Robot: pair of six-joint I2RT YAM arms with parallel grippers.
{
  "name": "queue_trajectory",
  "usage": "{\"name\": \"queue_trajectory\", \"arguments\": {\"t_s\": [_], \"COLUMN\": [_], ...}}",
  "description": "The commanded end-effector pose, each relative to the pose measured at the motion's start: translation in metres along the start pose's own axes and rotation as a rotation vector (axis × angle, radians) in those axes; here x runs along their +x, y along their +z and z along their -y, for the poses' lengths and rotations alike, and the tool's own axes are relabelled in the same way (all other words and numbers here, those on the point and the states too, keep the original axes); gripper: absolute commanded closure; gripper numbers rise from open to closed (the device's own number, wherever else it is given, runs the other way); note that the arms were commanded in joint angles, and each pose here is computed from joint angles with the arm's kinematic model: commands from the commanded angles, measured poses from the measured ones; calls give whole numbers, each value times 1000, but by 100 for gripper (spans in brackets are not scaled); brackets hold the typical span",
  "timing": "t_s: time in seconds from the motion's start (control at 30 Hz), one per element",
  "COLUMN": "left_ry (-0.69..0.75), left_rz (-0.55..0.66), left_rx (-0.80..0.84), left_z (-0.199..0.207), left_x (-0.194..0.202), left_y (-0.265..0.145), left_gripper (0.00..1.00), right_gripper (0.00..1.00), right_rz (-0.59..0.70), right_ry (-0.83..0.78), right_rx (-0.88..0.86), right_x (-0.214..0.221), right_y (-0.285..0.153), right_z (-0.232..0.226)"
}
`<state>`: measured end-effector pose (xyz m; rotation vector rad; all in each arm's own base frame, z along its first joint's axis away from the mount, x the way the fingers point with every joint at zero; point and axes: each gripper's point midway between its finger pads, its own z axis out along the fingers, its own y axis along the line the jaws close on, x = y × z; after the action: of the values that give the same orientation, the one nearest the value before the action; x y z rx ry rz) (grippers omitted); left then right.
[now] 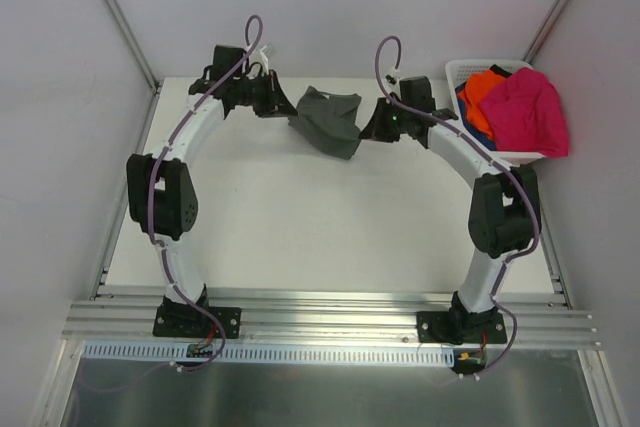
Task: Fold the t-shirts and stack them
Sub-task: Fold the tshirt
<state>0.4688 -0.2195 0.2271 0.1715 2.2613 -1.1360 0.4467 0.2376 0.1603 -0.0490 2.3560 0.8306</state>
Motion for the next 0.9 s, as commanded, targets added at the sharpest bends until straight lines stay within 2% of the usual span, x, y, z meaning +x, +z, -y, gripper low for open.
{"name": "queue_trajectory", "arguments": {"t_s": [0.0,0.23,0.5,0.63,0.87], "left_ry": [8,-40,-22,2,59], "left_rz": [-50,-127,-127,-105,-65], "left_rx": [32,10,27,23,-18], "left_z": [22,21,47,57,46], "left_x": [30,93,125,129,102], "left_y": [-20,-39,-65,-74,-68], "left_gripper": [100,100,100,100,100], "right_gripper": [100,100,100,99,100], "right_rz": [11,18,21,47,62], "right_ry": [-10,-37,-100,-132,-145], "right_rx": [-57,-57,-65,-77,-68], "right_x": [8,29,57,63,60], "right_y": [-28,-63,-106,-124,-122], "right_z": [-25,-33,-50,-57,-50]}}
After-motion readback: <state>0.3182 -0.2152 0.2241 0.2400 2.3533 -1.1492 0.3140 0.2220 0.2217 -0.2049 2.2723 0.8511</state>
